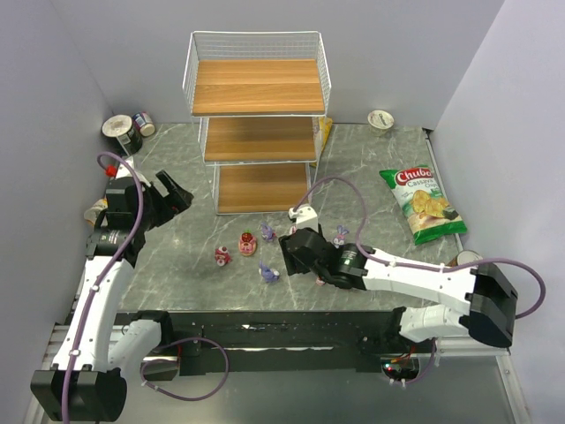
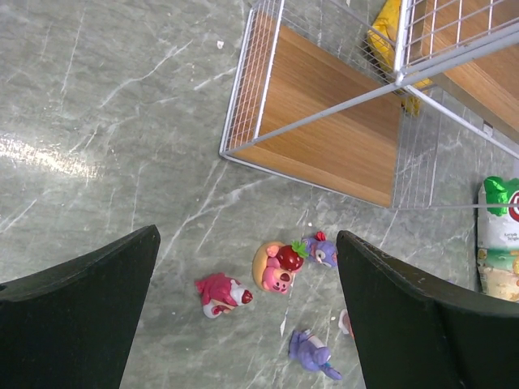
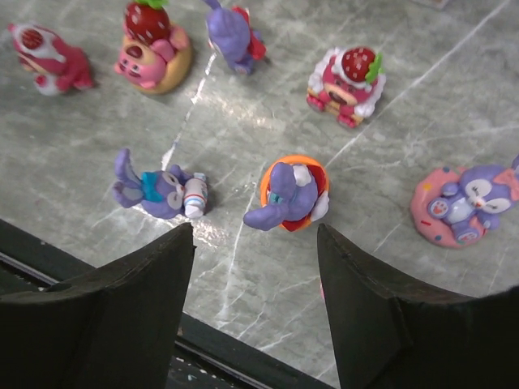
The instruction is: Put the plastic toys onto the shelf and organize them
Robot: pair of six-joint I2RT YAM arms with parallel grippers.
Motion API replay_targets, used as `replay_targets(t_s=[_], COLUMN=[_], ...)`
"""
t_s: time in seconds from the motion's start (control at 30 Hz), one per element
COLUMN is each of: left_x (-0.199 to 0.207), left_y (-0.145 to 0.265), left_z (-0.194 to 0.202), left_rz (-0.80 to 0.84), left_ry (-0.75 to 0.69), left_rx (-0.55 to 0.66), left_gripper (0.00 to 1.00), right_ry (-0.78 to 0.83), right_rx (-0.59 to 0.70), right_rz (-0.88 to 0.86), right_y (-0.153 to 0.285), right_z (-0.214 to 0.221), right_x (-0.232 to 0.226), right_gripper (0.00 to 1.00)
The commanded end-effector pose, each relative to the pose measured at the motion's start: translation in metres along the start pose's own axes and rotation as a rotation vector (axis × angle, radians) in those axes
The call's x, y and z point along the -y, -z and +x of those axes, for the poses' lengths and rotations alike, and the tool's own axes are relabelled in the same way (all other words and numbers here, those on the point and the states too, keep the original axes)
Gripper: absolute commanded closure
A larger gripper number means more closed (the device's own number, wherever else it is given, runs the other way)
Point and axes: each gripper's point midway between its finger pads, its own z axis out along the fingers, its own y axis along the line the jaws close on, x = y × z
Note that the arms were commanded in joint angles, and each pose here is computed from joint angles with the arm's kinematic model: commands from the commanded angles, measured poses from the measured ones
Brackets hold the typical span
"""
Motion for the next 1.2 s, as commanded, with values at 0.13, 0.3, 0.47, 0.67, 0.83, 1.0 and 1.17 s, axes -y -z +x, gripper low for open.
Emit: replay_targets(t_s=[0.13,0.3,0.47,0.67,0.83,1.0,1.17], left_x=[0.012,0.02,0.02,0.02,0.028,0.029,0.036], left_y=[0.004,0.005,0.006,0.006,0.008,0.011,0.013], left_z=[-0.017,-0.018,-0.02,-0.023,-0.017,-0.015,-0.007], left_rz=[0.04,0.082,0.088,0.081,0.127,0.137,0.194], left_ry=[-0.044,-0.054,-0.037,-0.041,-0.068,-0.082,-0.117], left_rx=[0.049,0.056,0.079,0.084,0.042,0.036,0.003], left_gripper=[0.04,0.04,0.04,0.03,0.04,0.04,0.04], right_ry=[-0.018,-0.002,0.019,0.023,0.044,0.039,0.051], right_rx=[-0.015,-0.023,-0.021,0.01,0.018,0.011,0.013], right_rz=[0.042,0.097,0.181,0.218,0.192,0.193,0.197], right_y=[-0.021,-0.03,-0.04,-0.05,-0.055,-0.057,-0.051], right_z=[0.008,0.013,0.017,0.011,0.007,0.01,0.007], right_x=[-0.005,0.002,0.015,0.022,0.018,0.019,0.021], right_gripper=[0.32,0.32,0.34,0.4,0.52,0.67,1.0])
